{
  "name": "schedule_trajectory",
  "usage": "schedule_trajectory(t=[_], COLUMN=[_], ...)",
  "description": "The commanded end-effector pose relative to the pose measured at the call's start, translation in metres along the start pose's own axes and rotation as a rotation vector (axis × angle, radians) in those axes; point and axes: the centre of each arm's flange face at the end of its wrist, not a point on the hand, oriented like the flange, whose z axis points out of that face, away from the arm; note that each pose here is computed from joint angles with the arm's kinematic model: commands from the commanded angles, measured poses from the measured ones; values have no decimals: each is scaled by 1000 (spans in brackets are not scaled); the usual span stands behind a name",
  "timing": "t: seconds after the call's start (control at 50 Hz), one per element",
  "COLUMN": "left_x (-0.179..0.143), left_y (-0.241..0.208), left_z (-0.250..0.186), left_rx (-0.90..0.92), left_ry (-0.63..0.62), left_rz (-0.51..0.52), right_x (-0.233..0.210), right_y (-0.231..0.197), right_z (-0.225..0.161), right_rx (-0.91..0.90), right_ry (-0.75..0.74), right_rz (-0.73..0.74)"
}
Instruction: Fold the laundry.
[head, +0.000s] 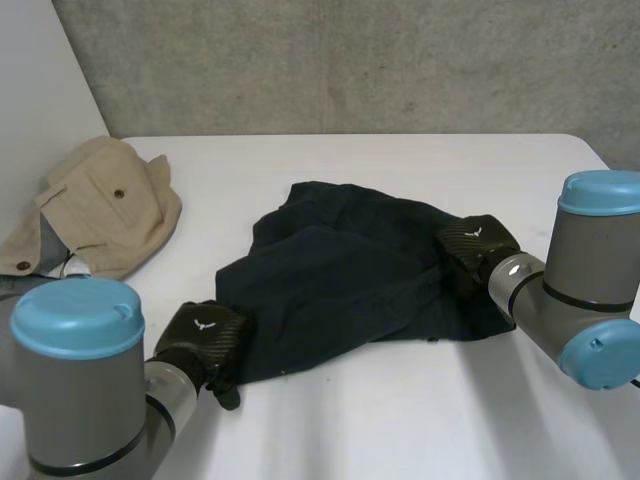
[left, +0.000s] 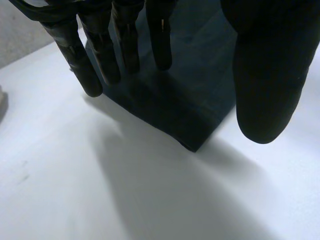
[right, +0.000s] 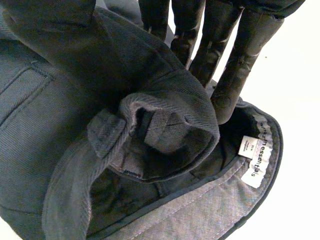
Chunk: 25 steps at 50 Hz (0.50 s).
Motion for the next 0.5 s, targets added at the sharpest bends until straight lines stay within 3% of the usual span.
schedule_trajectory(t=[0.02, 0.5], left_x=[4, 12], left_y=[2, 10], left_z=[16, 42], left_rx=[18, 38], left_ry=[34, 49], left_rz=[0, 65], right_x=[-2, -4], right_y=[2, 6], right_z=[-2, -4], right_rx=[-5, -14], right_ry=[-6, -12], right_rz=[1, 2])
